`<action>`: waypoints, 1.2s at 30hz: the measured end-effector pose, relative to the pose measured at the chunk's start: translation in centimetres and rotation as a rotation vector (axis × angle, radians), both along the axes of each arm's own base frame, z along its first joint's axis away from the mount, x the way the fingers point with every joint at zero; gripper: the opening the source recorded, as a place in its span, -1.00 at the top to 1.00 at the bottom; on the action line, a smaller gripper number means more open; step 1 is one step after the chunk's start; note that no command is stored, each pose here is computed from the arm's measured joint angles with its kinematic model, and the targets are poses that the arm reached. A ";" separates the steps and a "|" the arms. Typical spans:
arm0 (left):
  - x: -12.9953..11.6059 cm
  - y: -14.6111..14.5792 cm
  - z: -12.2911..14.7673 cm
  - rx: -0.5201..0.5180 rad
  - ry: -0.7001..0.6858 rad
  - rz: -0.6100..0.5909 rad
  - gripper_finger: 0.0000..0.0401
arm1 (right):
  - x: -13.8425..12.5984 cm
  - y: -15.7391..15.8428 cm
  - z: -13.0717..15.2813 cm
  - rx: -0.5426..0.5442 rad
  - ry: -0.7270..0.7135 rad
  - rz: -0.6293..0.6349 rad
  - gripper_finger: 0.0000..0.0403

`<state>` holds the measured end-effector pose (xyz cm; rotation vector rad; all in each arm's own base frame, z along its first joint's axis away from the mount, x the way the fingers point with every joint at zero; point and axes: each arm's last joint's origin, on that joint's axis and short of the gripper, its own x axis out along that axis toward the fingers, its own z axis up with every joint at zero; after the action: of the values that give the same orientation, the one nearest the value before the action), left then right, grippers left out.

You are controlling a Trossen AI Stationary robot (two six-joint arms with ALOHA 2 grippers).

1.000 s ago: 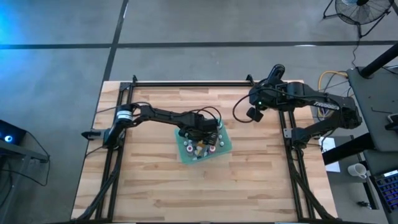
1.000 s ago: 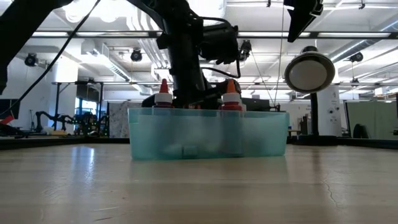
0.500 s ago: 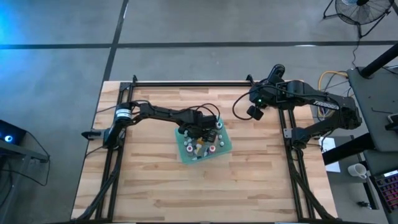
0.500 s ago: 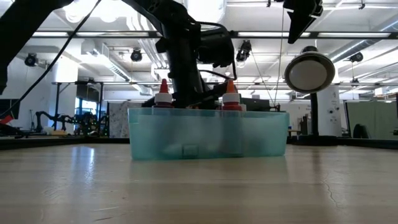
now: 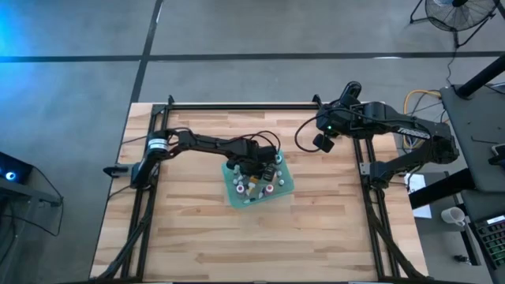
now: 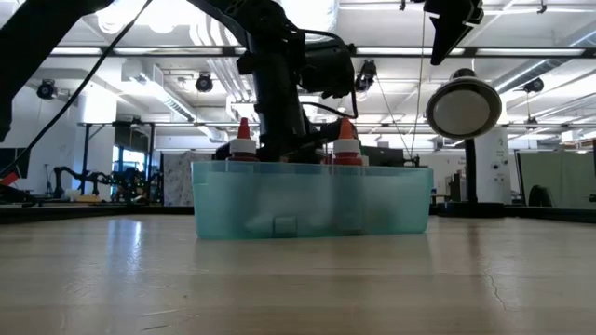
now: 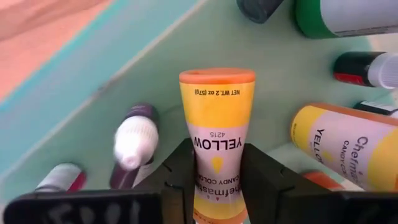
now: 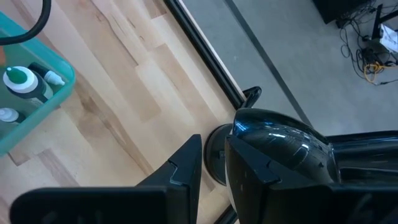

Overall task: Pick & Place food coloring
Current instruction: Put the orange big food coloring into the green bin

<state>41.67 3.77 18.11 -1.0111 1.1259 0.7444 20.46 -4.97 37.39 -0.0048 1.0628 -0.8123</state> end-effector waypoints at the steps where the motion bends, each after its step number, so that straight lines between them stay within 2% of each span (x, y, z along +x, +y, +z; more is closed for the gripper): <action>1: -0.1 0.0 0.3 0.002 0.002 0.001 0.62 | 0.0 0.0 0.0 0.000 0.000 0.000 0.68; 5: -0.8 -0.1 2.6 0.022 0.017 0.004 0.62 | 0.0 0.0 0.0 0.000 0.000 0.000 0.68; 10: -1.5 -0.1 6.3 0.083 -0.065 0.027 0.62 | 0.0 0.0 0.0 0.000 -0.001 0.000 0.68; 15: -3.0 0.4 10.6 0.190 -0.169 0.082 0.62 | 0.0 0.0 0.0 0.007 -0.003 0.010 0.68; 19: -5.3 1.8 12.9 0.305 -0.161 0.163 0.62 | 0.4 0.1 0.1 0.048 -0.032 0.051 0.68; 22: -7.1 3.7 13.4 0.416 -0.101 0.251 0.62 | 0.8 0.1 0.2 0.063 -0.074 0.079 0.68; 27: -8.6 7.8 11.9 0.431 -0.057 0.331 0.59 | 1.5 0.1 0.5 0.080 -0.143 0.116 0.68; 32: -9.1 10.6 9.8 0.338 -0.115 0.343 0.58 | 2.5 0.1 0.3 0.134 -0.187 0.189 0.68; 36: -8.5 11.6 9.2 0.240 -0.312 0.333 0.58 | 3.4 0.1 0.0 0.181 -0.203 0.225 0.68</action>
<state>33.21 15.40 27.32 -1.0775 0.5893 0.9252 23.87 -4.85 37.36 0.1080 0.9207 -0.4999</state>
